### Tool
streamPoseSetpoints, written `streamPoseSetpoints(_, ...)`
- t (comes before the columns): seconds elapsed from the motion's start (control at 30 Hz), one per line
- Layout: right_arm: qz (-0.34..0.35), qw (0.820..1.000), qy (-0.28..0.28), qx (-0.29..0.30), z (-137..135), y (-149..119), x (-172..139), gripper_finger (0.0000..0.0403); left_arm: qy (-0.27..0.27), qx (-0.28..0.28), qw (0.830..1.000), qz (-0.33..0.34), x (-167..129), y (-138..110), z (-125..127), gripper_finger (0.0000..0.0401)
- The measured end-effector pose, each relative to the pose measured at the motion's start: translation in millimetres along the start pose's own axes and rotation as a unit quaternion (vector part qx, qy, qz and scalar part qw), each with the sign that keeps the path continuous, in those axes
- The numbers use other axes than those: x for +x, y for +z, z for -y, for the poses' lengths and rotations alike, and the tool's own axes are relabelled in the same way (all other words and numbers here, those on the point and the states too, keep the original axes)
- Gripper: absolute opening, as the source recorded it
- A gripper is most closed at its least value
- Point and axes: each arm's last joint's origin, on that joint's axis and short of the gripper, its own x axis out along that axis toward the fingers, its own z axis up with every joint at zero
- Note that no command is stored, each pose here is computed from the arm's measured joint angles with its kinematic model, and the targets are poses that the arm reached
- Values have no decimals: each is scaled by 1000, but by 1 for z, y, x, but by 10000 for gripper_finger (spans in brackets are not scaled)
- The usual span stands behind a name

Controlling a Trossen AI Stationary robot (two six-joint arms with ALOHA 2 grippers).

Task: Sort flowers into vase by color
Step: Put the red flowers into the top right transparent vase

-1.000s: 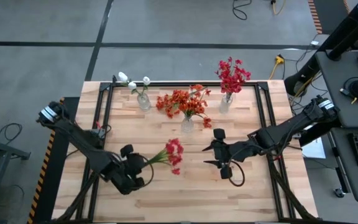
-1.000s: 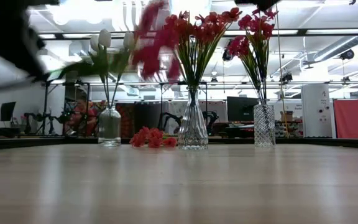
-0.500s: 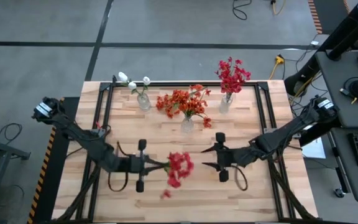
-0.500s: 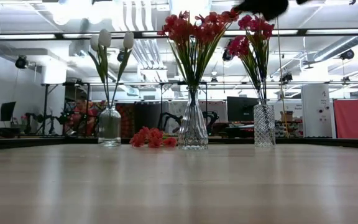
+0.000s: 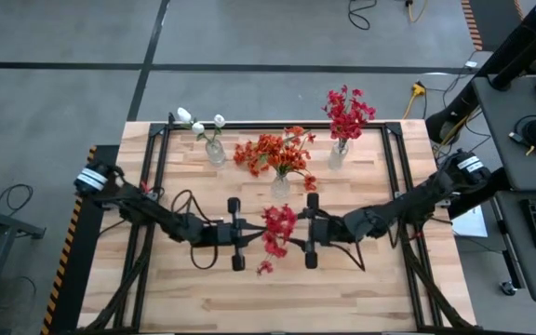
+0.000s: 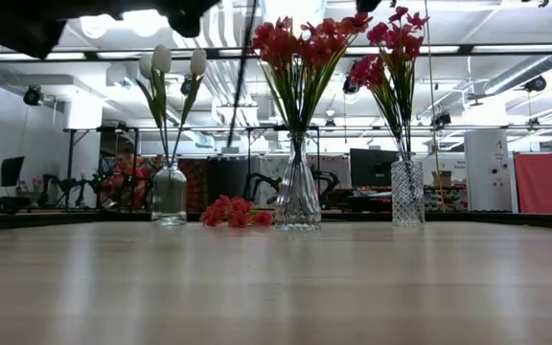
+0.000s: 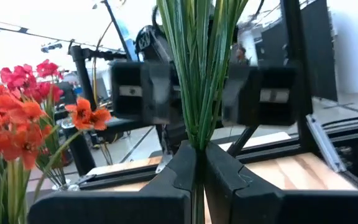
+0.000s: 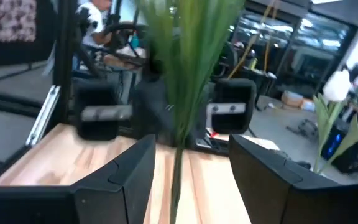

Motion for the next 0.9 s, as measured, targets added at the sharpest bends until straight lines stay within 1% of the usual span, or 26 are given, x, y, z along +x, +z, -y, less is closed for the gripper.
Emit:
streamPoseSetpoints(0.17, 21, 999, 48, 8, 1, 6, 6, 196, 10, 8, 1000, -7, 17, -7, 4, 0)
streamPoseSetpoints(0.3, 29, 998, 47, 10, 2, 10, 6, 195, 12, 18, 1000, -5, 23, -8, 6, 0)
streamPoseSetpoints(0.37, 29, 998, 47, 10, 2, 9, 6, 186, 14, 17, 1000, -2, 24, -7, 6, 0)
streamPoseSetpoints(0.53, 28, 999, 43, 10, 4, 9, 6, 140, 22, 5, 1000, -3, 26, -8, 1, 0)
streamPoseSetpoints(0.63, 29, 999, 39, 11, 5, 9, 7, 97, 24, 3, 1000, -3, 29, -9, 1, 0)
streamPoseSetpoints(0.77, 29, 999, 38, 9, 5, 9, 7, 31, 21, 3, 1000, -3, 31, -10, 3, 2)
streamPoseSetpoints(0.8, 29, 999, 39, 7, 6, 9, 7, 22, 23, 3, 1000, -3, 31, -10, 3, 6)
streamPoseSetpoints(0.9, 30, 999, 39, 6, 6, 9, 7, 20, 27, 2, 1000, -3, 33, -9, 4, 23)
